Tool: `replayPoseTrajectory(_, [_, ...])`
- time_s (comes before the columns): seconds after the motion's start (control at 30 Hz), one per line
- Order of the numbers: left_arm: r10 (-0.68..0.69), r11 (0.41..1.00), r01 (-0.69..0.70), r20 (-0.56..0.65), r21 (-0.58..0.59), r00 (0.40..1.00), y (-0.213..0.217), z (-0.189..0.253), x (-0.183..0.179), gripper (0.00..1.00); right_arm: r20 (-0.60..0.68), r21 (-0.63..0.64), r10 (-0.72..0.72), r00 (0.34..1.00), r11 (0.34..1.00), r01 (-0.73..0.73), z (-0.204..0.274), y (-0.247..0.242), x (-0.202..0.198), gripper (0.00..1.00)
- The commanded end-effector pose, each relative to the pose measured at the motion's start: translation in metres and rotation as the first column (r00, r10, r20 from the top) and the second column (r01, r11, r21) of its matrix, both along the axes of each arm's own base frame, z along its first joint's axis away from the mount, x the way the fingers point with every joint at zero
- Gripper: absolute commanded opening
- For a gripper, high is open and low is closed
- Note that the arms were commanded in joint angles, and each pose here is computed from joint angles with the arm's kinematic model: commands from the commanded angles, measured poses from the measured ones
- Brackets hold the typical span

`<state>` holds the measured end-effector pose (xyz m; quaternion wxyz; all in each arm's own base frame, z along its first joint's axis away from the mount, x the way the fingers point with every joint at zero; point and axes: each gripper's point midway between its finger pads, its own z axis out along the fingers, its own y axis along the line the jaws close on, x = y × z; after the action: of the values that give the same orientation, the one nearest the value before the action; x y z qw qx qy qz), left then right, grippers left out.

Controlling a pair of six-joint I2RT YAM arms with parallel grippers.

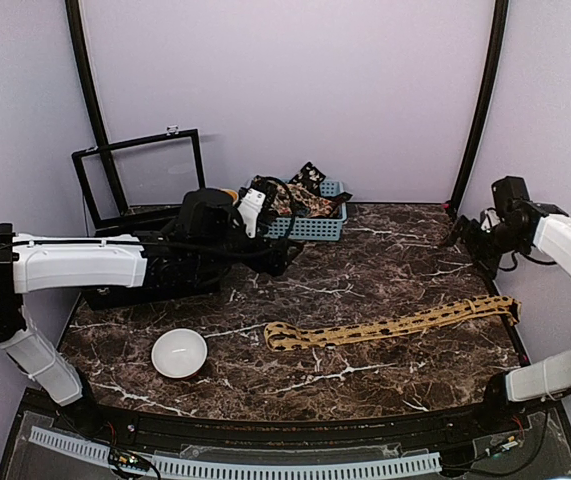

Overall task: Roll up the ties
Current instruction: Smooth out the tie at the center of the board.

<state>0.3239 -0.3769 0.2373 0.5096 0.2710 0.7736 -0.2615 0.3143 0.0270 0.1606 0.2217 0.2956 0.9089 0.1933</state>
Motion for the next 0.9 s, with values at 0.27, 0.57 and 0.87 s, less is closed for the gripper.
replayPoseTrajectory(0.27, [-0.388, 0.891, 0.423, -0.206, 0.167, 0.898, -0.034, -0.091, -0.043, 0.99, 0.619, -0.025, 0.184, 0.764, 0.976, -0.215, 0.156, 0.051, 0.089, 0.98])
replayPoseTrajectory(0.57, [-0.49, 0.78, 0.549, -0.254, 0.302, 0.834, -0.081, -0.157, -0.06, 0.96, 0.367, 0.114, 0.421, 0.829, 0.865, -0.489, 0.057, 0.09, 0.09, 0.97])
replayPoseTrajectory(0.87, [-0.508, 0.735, 0.58, -0.282, 0.352, 0.814, -0.089, -0.193, -0.072, 0.95, 0.136, 0.285, 0.412, 0.901, 0.855, -0.434, -0.046, 0.07, 0.058, 1.0])
